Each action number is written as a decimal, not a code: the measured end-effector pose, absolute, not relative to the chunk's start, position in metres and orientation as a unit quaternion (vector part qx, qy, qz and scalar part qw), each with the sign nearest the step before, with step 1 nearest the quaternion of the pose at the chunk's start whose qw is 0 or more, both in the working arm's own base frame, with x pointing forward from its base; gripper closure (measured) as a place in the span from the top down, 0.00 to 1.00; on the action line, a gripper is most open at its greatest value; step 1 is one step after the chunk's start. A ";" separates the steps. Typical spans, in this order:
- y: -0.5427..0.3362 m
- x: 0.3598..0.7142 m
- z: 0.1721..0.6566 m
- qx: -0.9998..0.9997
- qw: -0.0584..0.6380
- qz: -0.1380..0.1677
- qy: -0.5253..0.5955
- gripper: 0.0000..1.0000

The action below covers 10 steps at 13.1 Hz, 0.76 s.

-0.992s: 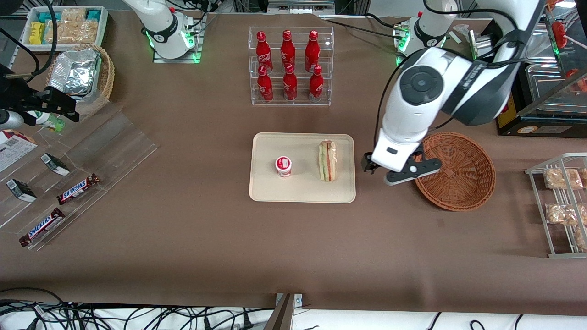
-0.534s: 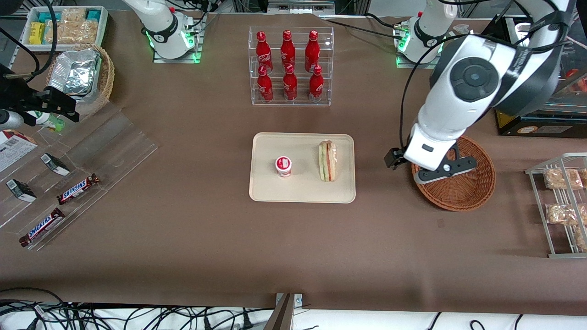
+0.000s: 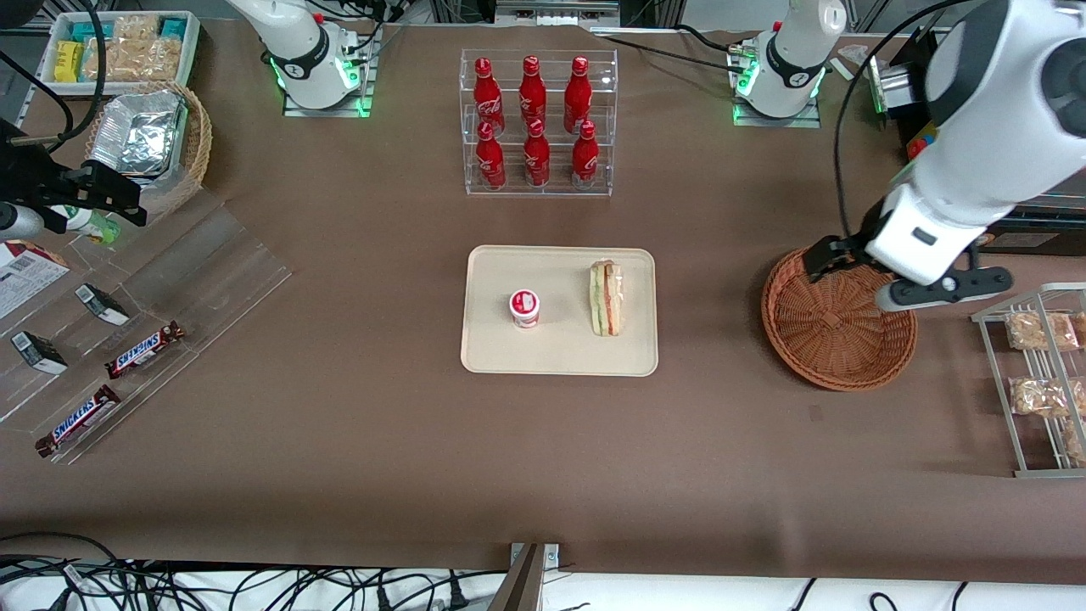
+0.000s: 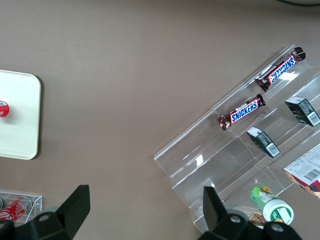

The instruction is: Place sandwich from basket to tray

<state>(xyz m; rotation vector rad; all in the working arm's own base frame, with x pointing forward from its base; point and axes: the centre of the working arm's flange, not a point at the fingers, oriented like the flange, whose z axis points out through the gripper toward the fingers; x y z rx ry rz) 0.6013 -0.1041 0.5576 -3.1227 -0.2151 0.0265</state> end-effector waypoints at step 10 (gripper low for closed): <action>-0.054 0.571 0.598 -0.999 0.007 0.016 0.035 1.00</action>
